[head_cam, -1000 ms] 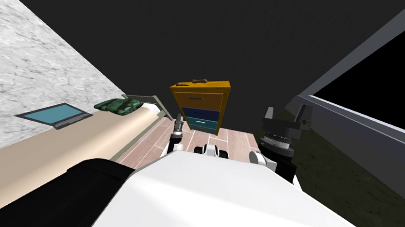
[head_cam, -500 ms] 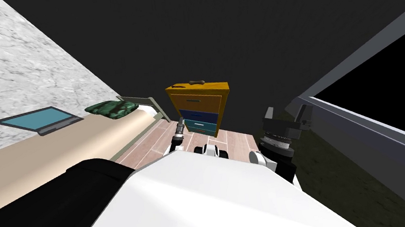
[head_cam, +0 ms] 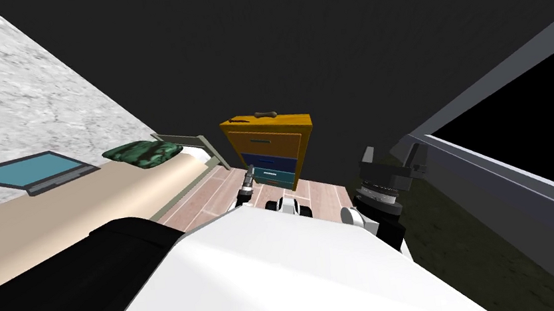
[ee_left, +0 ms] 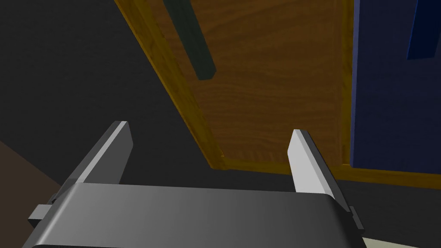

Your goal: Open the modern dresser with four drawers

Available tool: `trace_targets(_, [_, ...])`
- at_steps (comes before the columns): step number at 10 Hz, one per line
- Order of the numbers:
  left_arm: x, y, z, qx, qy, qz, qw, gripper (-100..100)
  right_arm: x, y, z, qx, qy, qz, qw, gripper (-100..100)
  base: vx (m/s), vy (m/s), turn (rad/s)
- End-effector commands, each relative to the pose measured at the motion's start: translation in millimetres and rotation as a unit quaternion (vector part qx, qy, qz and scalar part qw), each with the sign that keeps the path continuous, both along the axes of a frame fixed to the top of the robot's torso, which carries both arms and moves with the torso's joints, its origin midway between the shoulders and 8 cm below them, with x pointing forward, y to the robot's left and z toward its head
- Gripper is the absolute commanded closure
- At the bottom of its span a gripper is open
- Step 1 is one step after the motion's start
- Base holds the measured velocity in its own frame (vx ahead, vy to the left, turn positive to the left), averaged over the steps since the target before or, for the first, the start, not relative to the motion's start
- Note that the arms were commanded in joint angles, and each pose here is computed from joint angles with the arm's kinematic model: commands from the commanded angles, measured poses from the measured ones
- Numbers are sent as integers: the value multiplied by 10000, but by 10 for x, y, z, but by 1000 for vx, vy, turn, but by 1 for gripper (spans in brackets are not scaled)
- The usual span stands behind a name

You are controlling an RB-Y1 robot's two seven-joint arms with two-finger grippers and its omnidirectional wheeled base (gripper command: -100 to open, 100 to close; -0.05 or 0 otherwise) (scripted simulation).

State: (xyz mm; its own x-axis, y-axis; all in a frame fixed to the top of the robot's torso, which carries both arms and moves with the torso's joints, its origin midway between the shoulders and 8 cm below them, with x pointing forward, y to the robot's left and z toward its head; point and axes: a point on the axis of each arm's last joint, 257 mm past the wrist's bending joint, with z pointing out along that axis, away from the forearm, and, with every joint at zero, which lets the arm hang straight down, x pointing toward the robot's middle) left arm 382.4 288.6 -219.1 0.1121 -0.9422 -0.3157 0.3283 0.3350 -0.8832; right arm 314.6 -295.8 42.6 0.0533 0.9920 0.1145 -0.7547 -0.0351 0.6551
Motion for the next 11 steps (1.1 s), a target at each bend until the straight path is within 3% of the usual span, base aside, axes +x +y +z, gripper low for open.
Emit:
trace_targets(1, [-42,-39,-257,26,197,-27,9998,-100,0,0,0,0,0,0,10000,0,119,-16,-54])
trace_targets(8, [-236,-176,-1008,70,791,-141,9967,-100,0,0,0,0,0,0,10000,0,133,-11,-53])
trace_targets(11, [-320,-241,-1237,35,991,-166,9949,-100,0,0,0,0,0,0,10000,0,76,-9,-37])
